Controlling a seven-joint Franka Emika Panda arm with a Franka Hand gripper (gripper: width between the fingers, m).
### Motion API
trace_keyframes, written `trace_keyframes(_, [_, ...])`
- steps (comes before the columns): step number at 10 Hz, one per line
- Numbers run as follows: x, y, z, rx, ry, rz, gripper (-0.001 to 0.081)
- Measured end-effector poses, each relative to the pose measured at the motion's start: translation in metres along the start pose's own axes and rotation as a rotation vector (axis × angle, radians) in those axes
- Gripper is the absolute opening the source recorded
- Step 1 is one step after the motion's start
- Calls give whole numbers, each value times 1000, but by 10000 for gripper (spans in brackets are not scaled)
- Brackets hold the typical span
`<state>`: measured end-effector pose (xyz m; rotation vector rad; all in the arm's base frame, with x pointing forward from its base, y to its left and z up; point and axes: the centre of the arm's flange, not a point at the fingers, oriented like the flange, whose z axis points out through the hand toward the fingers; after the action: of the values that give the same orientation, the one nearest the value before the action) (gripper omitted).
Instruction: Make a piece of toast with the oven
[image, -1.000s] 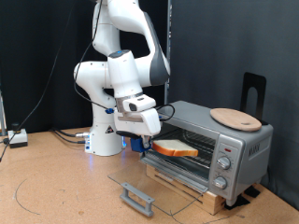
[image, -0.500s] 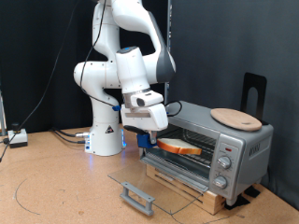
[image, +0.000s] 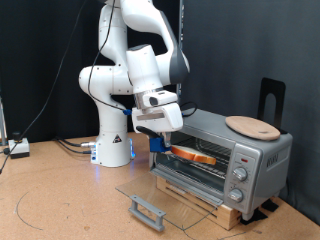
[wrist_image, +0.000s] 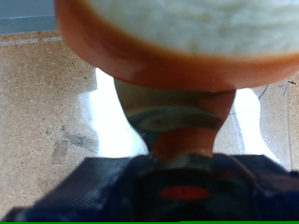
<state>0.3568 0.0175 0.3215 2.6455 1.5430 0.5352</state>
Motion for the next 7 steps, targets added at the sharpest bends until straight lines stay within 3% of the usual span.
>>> trace_keyframes(4, [-13, 1, 9, 51, -53, -3, 448])
trace_keyframes(7, [-30, 5, 27, 98, -106, 35, 447])
